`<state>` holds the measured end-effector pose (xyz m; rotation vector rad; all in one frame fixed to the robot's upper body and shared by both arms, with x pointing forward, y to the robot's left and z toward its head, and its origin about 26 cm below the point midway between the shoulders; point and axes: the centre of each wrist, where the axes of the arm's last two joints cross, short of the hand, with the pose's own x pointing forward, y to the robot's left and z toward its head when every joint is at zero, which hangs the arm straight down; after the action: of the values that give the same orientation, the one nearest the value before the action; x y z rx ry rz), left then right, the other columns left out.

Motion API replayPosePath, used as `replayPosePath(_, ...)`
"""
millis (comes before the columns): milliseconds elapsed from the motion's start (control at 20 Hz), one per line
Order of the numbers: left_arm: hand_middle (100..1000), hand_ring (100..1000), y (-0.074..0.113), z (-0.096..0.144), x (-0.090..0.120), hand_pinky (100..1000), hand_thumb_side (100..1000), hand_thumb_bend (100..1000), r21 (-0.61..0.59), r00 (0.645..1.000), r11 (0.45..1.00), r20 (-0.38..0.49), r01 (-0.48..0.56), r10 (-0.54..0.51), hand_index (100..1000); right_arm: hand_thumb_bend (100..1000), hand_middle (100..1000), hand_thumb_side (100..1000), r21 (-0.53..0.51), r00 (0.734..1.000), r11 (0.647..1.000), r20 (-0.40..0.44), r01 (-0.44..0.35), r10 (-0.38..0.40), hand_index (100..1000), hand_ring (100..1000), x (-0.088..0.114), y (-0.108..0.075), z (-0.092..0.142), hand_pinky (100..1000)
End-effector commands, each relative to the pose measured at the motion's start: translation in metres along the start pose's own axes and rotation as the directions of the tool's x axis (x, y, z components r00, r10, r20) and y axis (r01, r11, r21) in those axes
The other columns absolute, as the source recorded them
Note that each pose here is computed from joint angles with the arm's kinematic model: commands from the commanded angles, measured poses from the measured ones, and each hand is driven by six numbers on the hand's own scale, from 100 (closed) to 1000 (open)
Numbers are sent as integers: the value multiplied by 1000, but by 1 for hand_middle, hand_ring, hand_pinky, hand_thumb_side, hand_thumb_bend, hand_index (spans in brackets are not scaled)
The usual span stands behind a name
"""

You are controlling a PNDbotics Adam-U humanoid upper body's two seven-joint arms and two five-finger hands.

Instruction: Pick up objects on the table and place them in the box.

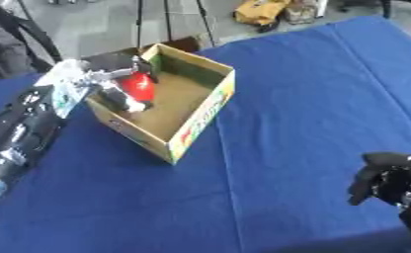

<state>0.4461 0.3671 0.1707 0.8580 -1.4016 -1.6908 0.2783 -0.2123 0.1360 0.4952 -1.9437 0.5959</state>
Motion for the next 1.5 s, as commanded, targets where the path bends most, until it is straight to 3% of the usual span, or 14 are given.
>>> replayPosePath(50,656,518,21,3,-3,288,212,135,81,1000,997,-6,16,-16,785,100,552,885,17,999,1000,23,-25,24,748,556,8,-1,-3,496)
replayPosePath(150,645,508,24,0,2,282,204,112,137,1000,990,24,10,-13,778,100,552,887,20,999,999,24,-26,26,747,556,9,-1,-4,496)
replayPosePath(250,653,524,23,-4,8,317,366,108,169,998,986,64,-1,-10,780,100,552,886,23,999,999,26,-27,27,747,556,9,-1,-5,496)
replayPosePath(300,673,560,21,-5,10,377,558,161,169,996,986,83,-4,-10,786,100,552,883,24,999,999,27,-27,27,746,556,10,-1,-5,496)
replayPosePath(400,696,616,17,-7,12,472,712,239,147,994,989,111,3,-19,791,100,552,885,24,999,999,28,-27,27,746,556,10,-1,-5,496)
replayPosePath(600,741,711,10,-8,13,590,871,381,85,992,996,122,33,-44,803,100,552,883,22,999,999,25,-27,27,746,556,10,-1,-5,496)
replayPosePath(750,752,735,10,-7,13,630,906,440,65,990,996,125,55,-63,808,100,551,879,23,999,999,24,-26,26,747,556,10,-1,-5,496)
replayPosePath(900,757,743,10,-6,12,652,944,431,72,990,996,124,59,-68,813,100,552,876,22,999,999,25,-25,25,747,556,10,-2,-4,496)
replayPosePath(1150,738,702,24,5,11,645,817,338,229,990,973,137,5,-37,808,100,552,882,4,1000,1000,15,-22,22,747,556,8,-2,-1,496)
replayPosePath(1250,719,670,34,15,13,629,748,266,362,986,930,165,-67,7,800,100,552,869,-6,1000,1000,9,-22,22,747,556,7,-3,0,496)
replayPosePath(1350,701,638,38,28,18,594,741,141,469,972,865,220,-180,83,796,100,552,856,-19,1000,1000,4,-20,20,747,556,6,-4,3,496)
replayPosePath(1450,682,613,36,41,27,557,849,100,527,931,778,303,-343,205,791,100,553,847,-37,1000,999,-1,-15,15,747,556,6,-6,5,496)
replayPosePath(1500,674,604,33,48,32,544,856,100,537,897,727,350,-428,270,790,100,553,838,-44,1000,999,-4,-13,13,747,556,5,-6,6,497)
